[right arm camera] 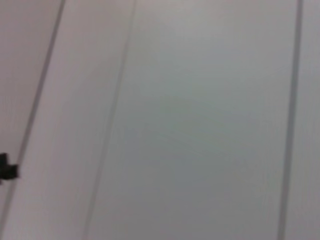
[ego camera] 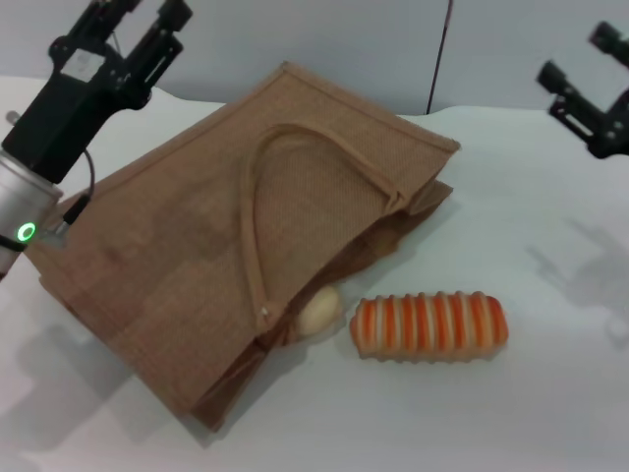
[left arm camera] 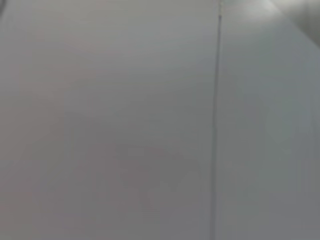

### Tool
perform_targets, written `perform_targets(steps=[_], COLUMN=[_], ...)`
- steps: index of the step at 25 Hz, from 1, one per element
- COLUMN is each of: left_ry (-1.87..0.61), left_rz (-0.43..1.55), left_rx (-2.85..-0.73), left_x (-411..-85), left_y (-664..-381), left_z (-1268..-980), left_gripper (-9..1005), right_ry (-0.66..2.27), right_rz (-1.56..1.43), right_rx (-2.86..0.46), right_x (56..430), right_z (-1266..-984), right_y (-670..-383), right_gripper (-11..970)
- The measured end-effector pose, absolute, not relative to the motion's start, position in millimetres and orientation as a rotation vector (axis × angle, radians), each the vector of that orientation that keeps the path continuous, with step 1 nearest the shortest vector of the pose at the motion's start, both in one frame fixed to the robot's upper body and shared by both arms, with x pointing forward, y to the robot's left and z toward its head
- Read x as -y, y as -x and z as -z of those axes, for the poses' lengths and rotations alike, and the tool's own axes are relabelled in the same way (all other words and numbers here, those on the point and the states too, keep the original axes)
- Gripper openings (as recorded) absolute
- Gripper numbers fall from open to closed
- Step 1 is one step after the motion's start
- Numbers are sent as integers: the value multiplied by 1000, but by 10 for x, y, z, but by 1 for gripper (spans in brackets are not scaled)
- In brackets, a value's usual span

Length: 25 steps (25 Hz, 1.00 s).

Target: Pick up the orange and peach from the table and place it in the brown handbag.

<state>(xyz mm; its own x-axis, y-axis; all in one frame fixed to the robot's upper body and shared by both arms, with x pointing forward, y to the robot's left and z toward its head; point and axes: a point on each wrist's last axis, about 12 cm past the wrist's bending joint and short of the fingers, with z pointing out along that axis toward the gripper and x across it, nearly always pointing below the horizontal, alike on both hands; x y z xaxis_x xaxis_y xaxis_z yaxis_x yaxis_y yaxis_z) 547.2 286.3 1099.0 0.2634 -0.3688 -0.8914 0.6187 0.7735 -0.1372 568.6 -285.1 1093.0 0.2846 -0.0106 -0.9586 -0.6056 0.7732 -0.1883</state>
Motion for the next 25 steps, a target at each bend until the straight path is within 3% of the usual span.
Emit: perform_targets(steps=[4,12,25], left_ry=[-167,-48,24], left_rz=[574,392,334], left_rx=[-1108,-1128,-1216], left_x=[-2896,-2931,-2996], left_y=[-5415,-5349,-5402], left_z=[-10910,-10777,-10676], left_gripper=[690,691,691], right_ry=[534,426,335], right_rz=[-336,-200,-139], right_rx=[-1222,-1212,-1209], right_x=[2985,3142,3259], right_z=[-10876,-10793,-10771], right_y=[-5596,-5469,-5404], right_gripper=[732,731,732])
